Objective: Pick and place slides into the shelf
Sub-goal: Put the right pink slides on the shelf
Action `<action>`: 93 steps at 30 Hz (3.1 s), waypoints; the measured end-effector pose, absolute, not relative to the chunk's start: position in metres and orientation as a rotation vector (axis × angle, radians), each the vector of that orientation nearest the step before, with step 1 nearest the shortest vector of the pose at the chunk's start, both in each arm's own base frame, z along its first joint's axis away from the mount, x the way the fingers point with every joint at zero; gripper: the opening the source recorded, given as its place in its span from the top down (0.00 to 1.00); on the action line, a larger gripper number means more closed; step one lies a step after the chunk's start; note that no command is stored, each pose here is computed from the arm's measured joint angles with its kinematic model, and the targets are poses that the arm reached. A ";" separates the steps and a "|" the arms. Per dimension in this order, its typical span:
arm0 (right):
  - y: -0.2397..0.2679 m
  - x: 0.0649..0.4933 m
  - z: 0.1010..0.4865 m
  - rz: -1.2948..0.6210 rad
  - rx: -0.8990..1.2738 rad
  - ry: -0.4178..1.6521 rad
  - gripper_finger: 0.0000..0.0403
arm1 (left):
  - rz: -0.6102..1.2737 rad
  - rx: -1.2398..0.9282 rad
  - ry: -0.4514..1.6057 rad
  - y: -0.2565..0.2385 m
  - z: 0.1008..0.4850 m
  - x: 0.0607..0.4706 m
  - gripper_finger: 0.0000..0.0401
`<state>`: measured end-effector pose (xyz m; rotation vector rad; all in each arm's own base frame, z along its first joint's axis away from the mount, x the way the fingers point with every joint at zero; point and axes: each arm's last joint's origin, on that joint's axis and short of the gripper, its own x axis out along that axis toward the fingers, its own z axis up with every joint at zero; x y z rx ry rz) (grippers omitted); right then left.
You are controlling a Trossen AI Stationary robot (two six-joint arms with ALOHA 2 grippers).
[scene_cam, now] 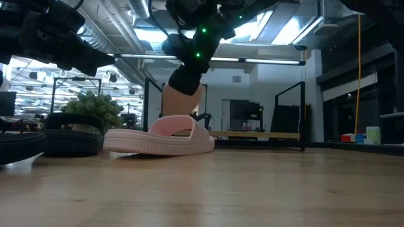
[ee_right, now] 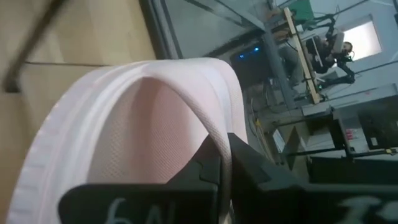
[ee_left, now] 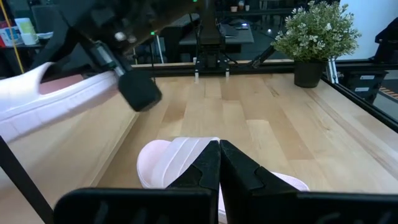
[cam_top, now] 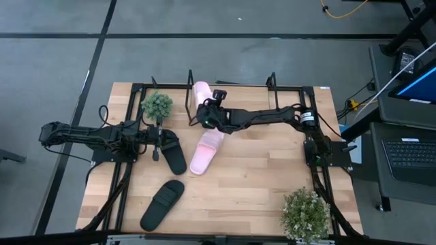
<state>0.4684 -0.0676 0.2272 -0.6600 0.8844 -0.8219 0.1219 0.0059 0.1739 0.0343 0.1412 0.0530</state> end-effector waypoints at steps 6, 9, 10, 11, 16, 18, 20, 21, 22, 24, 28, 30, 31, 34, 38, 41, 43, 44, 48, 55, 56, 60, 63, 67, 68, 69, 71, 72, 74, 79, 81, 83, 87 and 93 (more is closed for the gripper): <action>-0.078 0.471 0.217 -0.807 -0.686 0.921 0.97 | 0.053 0.034 0.141 0.006 0.174 0.122 1.00; -0.081 0.473 0.210 -0.792 -0.681 0.922 0.97 | 0.053 0.034 0.141 0.006 0.174 0.122 1.00; -0.081 0.474 0.209 -0.793 -0.681 0.921 0.97 | 0.053 0.035 0.141 0.006 0.174 0.122 1.00; -0.081 0.474 0.208 -0.793 -0.683 0.925 0.97 | 0.053 0.034 0.142 0.006 0.174 0.122 1.00; -0.083 0.476 0.204 -0.787 -0.699 0.930 0.97 | 0.054 0.035 0.141 0.006 0.174 0.122 1.00; -0.083 0.476 0.204 -0.792 -0.696 0.923 0.97 | 0.054 0.035 0.141 0.006 0.174 0.122 1.00; -0.086 0.476 0.205 -0.798 -0.693 0.918 0.97 | 0.054 0.035 0.141 0.006 0.174 0.122 1.00; -0.087 0.476 0.205 -0.800 -0.692 0.916 0.97 | 0.055 0.035 0.141 0.006 0.174 0.122 1.00; -0.088 0.476 0.206 -0.805 -0.689 0.911 0.97 | 0.055 0.035 0.141 0.006 0.174 0.122 1.00; -0.091 0.477 0.206 -0.798 -0.681 0.903 0.97 | 0.056 0.035 0.141 0.006 0.174 0.122 1.00; -0.095 0.478 0.206 -0.749 -0.651 0.882 0.97 | 0.055 0.035 0.141 0.006 0.174 0.122 1.00; -0.097 0.479 0.205 -0.756 -0.647 0.867 0.97 | 0.056 0.035 0.141 0.006 0.174 0.122 1.00; -0.098 0.479 0.204 -0.754 -0.649 0.873 0.97 | 0.055 0.034 0.141 0.006 0.174 0.122 1.00; -0.099 0.481 0.196 -0.743 -0.665 0.896 0.97 | 0.055 0.034 0.141 0.006 0.174 0.122 1.00; -0.098 0.482 0.188 -0.745 -0.684 0.921 0.97 | 0.055 0.034 0.141 0.006 0.174 0.122 1.00; -0.096 0.481 0.189 -0.776 -0.747 0.952 0.97 | 0.055 0.035 0.141 0.006 0.174 0.122 1.00; -0.094 0.481 0.189 -0.799 -0.790 0.975 0.97 | 0.055 0.035 0.141 0.006 0.174 0.122 1.00; -0.093 0.481 0.189 -0.803 -0.817 0.994 0.97 | 0.055 0.035 0.141 0.006 0.174 0.122 1.00; -0.094 0.481 0.192 -0.810 -0.835 0.996 0.97 | 0.055 0.034 0.141 0.006 0.174 0.122 1.00; -0.093 0.482 0.192 -0.803 -0.830 0.992 0.97 | 0.055 0.034 0.141 0.006 0.174 0.122 1.00; -0.094 0.481 0.192 -0.802 -0.830 0.995 0.97 | 0.055 0.034 0.141 0.006 0.174 0.122 1.00; -0.096 0.481 0.191 -0.774 -0.820 0.991 0.97 | 0.055 0.033 0.141 0.006 0.174 0.122 1.00; -0.095 0.483 0.190 -0.761 -0.811 0.974 0.97 | 0.055 0.033 0.141 0.006 0.174 0.122 1.00; -0.098 0.483 0.186 -0.757 -0.812 0.987 0.97 | 0.055 0.032 0.141 0.006 0.174 0.122 1.00; -0.098 0.483 0.185 -0.753 -0.813 0.994 0.97 | 0.055 0.029 0.141 0.006 0.174 0.122 1.00; -0.099 0.483 0.185 -0.745 -0.810 0.994 0.97 | 0.056 0.029 0.141 0.006 0.174 0.122 1.00; -0.099 0.483 0.185 -0.726 -0.803 0.987 0.97 | 0.055 0.029 0.141 0.006 0.174 0.122 1.00; -0.099 0.483 0.185 -0.716 -0.801 0.985 0.97 | 0.055 0.028 0.141 0.006 0.174 0.122 1.00; -0.099 0.483 0.185 -0.711 -0.799 0.983 0.97 | 0.055 0.028 0.141 0.006 0.174 0.122 1.00; -0.098 0.483 0.182 -0.633 -0.784 0.982 0.97 | 0.055 0.027 0.141 0.006 0.174 0.122 1.00; -0.097 0.484 0.181 -0.596 -0.775 0.979 0.97 | 0.055 0.027 0.141 0.006 0.174 0.122 1.00; -0.097 0.484 0.181 -0.571 -0.769 0.978 0.97 | 0.055 0.027 0.141 0.006 0.174 0.122 1.00; -0.096 0.484 0.180 -0.562 -0.767 0.976 0.97 | 0.055 0.026 0.141 0.006 0.174 0.122 1.00; -0.095 0.483 0.178 -0.526 -0.763 0.992 0.94 | 0.055 0.026 0.141 0.006 0.174 0.122 1.00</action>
